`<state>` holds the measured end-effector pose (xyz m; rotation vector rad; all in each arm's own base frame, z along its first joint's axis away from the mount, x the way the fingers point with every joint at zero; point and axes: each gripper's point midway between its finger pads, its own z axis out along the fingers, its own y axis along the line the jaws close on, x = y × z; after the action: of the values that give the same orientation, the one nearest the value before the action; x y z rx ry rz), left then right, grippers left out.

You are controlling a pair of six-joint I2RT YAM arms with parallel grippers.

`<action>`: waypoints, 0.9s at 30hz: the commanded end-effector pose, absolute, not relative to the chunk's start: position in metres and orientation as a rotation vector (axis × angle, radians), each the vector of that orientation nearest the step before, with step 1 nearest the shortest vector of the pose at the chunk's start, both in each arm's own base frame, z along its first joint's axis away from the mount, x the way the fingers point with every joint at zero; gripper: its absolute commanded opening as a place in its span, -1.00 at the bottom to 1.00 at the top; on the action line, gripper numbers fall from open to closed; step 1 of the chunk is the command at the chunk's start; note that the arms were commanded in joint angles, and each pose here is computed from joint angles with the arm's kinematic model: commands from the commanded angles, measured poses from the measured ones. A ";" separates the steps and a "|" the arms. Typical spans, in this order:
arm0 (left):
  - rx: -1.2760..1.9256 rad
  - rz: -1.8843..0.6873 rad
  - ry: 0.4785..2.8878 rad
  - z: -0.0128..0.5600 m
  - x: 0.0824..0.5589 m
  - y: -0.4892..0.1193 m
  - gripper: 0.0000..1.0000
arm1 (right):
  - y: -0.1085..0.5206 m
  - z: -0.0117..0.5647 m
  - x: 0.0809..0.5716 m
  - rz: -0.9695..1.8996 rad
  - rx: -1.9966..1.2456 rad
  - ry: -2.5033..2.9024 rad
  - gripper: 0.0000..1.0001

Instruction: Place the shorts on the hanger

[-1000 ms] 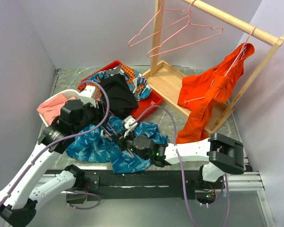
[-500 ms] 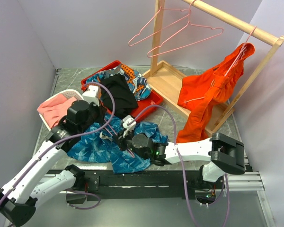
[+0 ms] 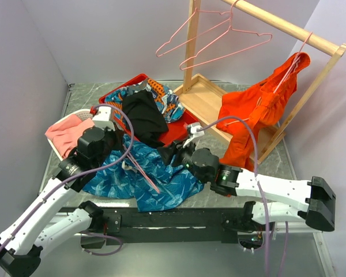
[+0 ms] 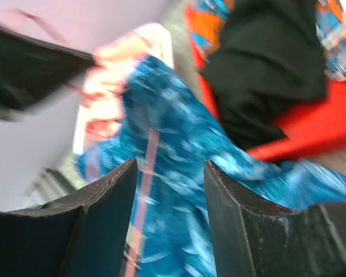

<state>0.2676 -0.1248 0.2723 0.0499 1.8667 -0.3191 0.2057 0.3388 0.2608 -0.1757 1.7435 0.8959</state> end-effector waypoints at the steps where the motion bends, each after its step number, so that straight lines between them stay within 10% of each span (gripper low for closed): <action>1: -0.039 -0.343 1.763 0.299 0.273 -0.120 -0.98 | 0.338 0.179 0.197 0.793 -0.280 1.984 0.12; 27: -0.134 -0.322 1.718 0.312 0.280 -0.112 -0.98 | 0.331 0.071 0.193 0.301 -0.311 2.094 0.29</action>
<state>0.2763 -0.1133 0.2835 -0.0897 1.8090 -0.2938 0.1636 0.3227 0.0444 -0.4827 2.1859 0.3456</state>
